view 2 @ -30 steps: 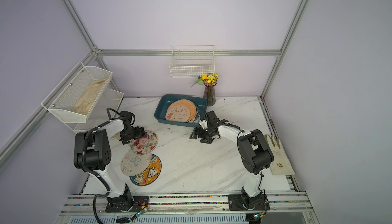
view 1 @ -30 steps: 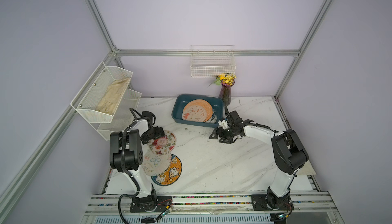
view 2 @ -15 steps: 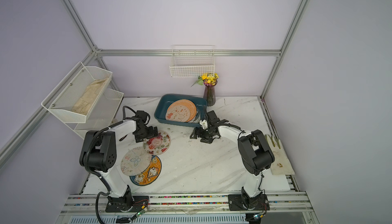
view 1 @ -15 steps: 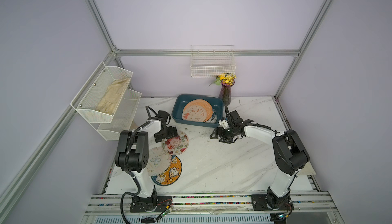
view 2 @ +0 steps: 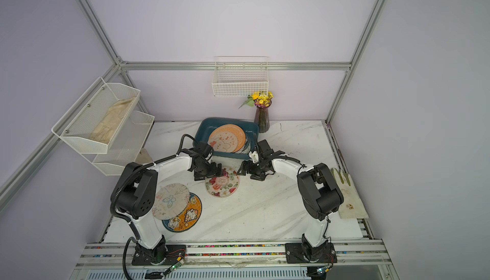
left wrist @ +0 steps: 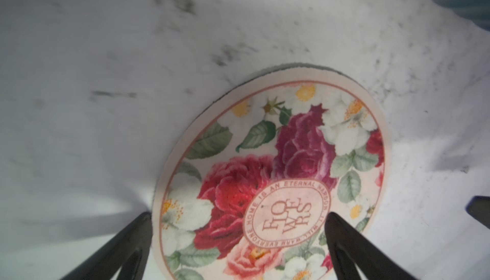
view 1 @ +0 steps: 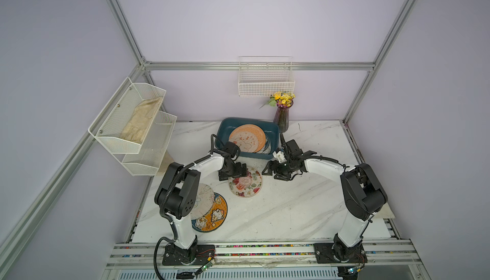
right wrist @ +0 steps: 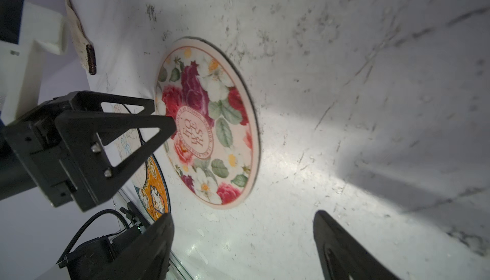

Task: Put the coasters into the storage box
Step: Move the coaster to the center of the board.

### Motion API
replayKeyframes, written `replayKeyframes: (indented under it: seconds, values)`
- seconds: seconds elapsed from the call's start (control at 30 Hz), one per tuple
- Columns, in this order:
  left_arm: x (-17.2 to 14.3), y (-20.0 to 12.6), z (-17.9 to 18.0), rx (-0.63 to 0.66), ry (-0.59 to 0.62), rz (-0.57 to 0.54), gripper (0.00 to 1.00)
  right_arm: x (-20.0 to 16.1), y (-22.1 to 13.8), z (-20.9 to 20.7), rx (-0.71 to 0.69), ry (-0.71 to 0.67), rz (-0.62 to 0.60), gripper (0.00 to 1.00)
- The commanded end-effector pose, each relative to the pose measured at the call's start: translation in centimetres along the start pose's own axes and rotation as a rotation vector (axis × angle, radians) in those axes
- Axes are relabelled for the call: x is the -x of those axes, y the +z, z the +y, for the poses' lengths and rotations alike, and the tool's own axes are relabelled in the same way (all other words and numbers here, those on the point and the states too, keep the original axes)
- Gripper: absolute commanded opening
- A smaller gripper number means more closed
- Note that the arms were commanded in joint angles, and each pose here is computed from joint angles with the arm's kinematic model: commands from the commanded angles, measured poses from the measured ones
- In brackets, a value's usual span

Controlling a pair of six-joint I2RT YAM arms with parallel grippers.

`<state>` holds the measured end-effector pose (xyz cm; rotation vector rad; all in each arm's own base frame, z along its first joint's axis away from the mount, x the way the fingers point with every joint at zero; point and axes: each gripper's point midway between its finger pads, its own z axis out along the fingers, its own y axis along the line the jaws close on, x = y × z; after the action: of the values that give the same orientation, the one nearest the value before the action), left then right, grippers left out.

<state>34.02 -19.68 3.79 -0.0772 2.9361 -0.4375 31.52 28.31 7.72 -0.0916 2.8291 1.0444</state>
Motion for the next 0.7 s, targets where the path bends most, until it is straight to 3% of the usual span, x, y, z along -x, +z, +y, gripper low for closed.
replayKeyframes:
  seconds: [0.0,0.3,0.67]
  values:
    - [-2.4,1.2,-2.0,-0.043,-0.023,0.099,1.00,-0.3,0.6,-0.4,-0.035,-0.002,-0.003,0.83]
    - [-1.1,-0.5,-0.3,0.022,0.030,-0.010,0.99,-0.5,1.1,-2.6,-0.153,-0.005,0.010,0.74]
    - [-1.8,0.8,-0.7,-0.007,0.030,0.015,0.82,-0.8,2.7,-3.7,-0.214,-0.007,0.054,0.67]
